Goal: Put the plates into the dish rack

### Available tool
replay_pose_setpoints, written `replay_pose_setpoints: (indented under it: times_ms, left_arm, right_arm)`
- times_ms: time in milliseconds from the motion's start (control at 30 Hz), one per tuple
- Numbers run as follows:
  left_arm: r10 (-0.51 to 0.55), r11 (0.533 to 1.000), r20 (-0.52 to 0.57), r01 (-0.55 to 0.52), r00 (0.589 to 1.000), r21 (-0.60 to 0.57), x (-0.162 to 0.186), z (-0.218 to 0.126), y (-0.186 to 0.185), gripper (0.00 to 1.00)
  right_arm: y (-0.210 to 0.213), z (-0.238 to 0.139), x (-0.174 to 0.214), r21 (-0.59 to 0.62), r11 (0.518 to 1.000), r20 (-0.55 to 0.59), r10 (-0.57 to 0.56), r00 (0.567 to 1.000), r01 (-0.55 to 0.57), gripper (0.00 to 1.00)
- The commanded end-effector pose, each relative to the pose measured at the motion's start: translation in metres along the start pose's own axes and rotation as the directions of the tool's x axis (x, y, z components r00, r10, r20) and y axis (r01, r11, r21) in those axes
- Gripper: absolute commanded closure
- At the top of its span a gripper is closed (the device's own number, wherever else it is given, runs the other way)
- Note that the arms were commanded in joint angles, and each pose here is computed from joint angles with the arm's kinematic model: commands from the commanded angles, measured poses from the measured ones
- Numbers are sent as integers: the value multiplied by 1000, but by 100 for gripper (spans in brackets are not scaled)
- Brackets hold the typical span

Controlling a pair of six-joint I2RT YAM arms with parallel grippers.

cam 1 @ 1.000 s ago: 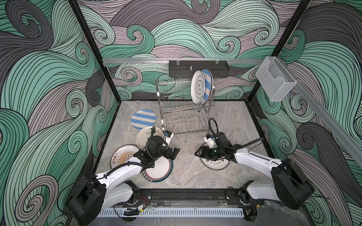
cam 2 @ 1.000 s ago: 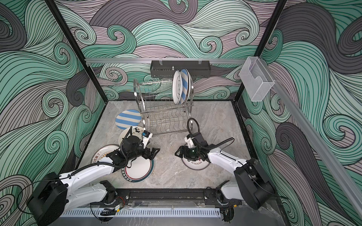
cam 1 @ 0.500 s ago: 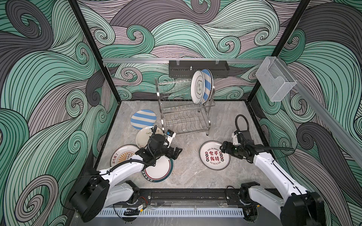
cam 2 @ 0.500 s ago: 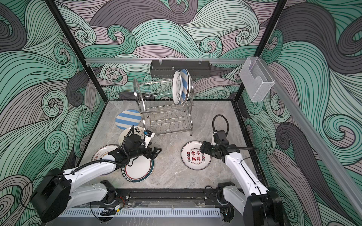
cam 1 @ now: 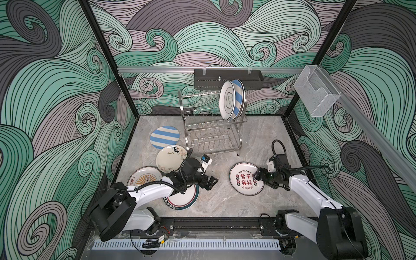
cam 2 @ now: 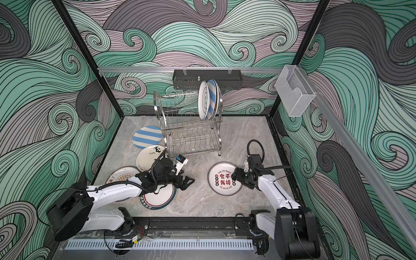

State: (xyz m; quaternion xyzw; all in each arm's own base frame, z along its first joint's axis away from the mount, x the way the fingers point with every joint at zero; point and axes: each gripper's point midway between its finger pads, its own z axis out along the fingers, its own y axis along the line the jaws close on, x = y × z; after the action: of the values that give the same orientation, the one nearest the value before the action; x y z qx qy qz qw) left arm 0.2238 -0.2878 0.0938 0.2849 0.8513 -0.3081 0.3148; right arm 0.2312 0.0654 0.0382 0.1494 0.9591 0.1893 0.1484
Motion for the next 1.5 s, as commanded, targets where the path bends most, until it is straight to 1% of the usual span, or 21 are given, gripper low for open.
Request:
replay_pose_setpoints:
  times_ms: [0,133,233,433,467,600,667,700,900,1000,1267,1400,1467]
  left_arm:
    - [20,999,25,-21,999,25,-20,6,-14,1]
    - [29,999,-4,-29,1000,28,-23,16,-21,1]
    - [31,999,-41,-30,999,12,-19,29,-22,1]
    - [32,999,-105,-29,994,28,-15,50,-32,1]
    - [36,999,-119,-32,992,34,-14,54,-34,1]
    - [58,998,-186,-54,981,29,-7,69,-38,2]
    - [69,997,-194,-65,979,29,-7,74,-40,1]
    - [71,997,-198,-66,978,33,-8,77,-41,1]
    - [81,996,-257,-69,963,55,-5,98,-45,1]
    - [89,995,-268,-75,959,62,-6,104,-46,1]
    - [97,990,-285,-62,953,130,-5,115,-61,2]
    - [134,982,-300,-85,945,170,0,118,-75,1]
    - [153,978,-303,-100,941,185,2,120,-81,1]
  right_arm:
    - [6,3,2,-55,998,-1,13,1000,-13,22]
    - [4,9,11,-70,997,-26,32,999,-34,22]
    - [4,13,18,-85,995,-38,49,998,-52,22]
    - [-3,18,26,-77,994,-48,72,996,-76,22]
    - [-1,18,21,-86,994,-23,67,998,-68,22]
    - [-2,18,19,-84,994,-11,71,997,-72,22]
    - [-2,17,19,-87,993,-6,74,997,-74,23]
    - [-1,17,19,-90,993,-1,74,997,-73,25]
    - [-3,17,20,-82,994,1,73,997,-73,25]
    - [-4,17,21,-80,994,2,72,997,-72,26]
    - [0,20,21,-101,993,-29,63,998,-66,27]
    - [8,21,19,-140,988,-28,57,998,-61,28]
    - [15,20,17,-182,982,-20,46,999,-49,30]
